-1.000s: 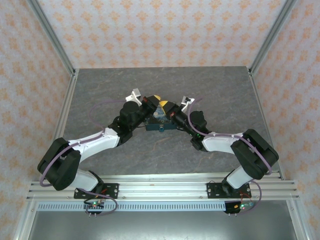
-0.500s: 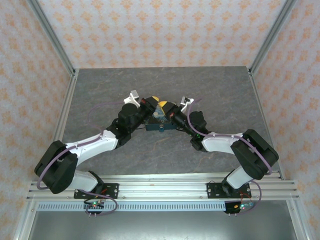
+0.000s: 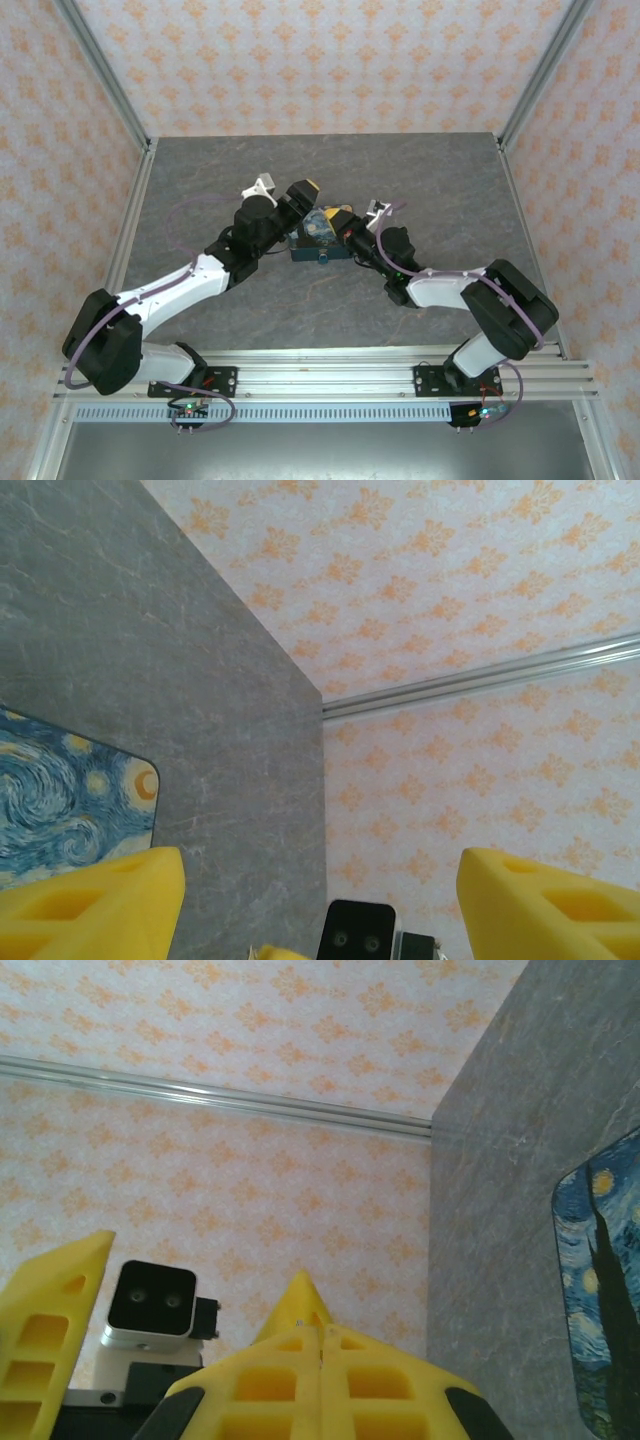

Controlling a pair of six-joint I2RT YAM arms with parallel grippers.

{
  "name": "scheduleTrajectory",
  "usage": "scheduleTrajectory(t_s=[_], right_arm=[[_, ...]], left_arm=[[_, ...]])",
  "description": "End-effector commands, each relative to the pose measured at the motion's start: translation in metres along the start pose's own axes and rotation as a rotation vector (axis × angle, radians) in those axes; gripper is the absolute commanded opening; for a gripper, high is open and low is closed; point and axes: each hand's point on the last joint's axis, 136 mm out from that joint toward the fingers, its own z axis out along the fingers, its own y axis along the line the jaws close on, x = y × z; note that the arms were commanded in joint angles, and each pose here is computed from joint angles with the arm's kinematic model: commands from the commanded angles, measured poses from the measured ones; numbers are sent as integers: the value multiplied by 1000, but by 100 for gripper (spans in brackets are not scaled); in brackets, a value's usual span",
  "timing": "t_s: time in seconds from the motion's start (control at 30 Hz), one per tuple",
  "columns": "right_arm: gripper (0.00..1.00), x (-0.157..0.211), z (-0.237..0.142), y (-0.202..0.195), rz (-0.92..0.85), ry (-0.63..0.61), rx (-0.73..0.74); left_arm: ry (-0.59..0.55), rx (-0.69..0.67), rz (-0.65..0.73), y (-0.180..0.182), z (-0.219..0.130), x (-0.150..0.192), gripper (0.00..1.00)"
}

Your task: Unlock the padlock with the key

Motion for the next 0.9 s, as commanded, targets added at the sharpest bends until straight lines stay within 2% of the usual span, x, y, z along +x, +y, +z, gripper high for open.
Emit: scheduleTrajectory(t_s=[0.0, 0.1, 0.2, 0.4, 0.6, 0.87], right_arm=[[0, -4, -6, 15, -30, -20, -39], [0, -4, -8, 12, -36, -18, -22], [0, -6, -13, 3, -46, -18, 28], [0, -39, -26, -26, -68, -52, 216], [0, -60, -14, -34, -61, -11, 247], [0, -59, 18, -54, -17, 46, 220]], left_arm=[[54, -37, 63, 0, -2, 3, 73], [110, -52, 92, 3, 0, 11, 74], [210, -103, 188, 11, -4, 25, 83], [399, -315, 435, 72, -40, 57, 94], [481, -355, 514, 127, -61, 96, 92], [512, -348, 643, 144, -30, 130, 76]])
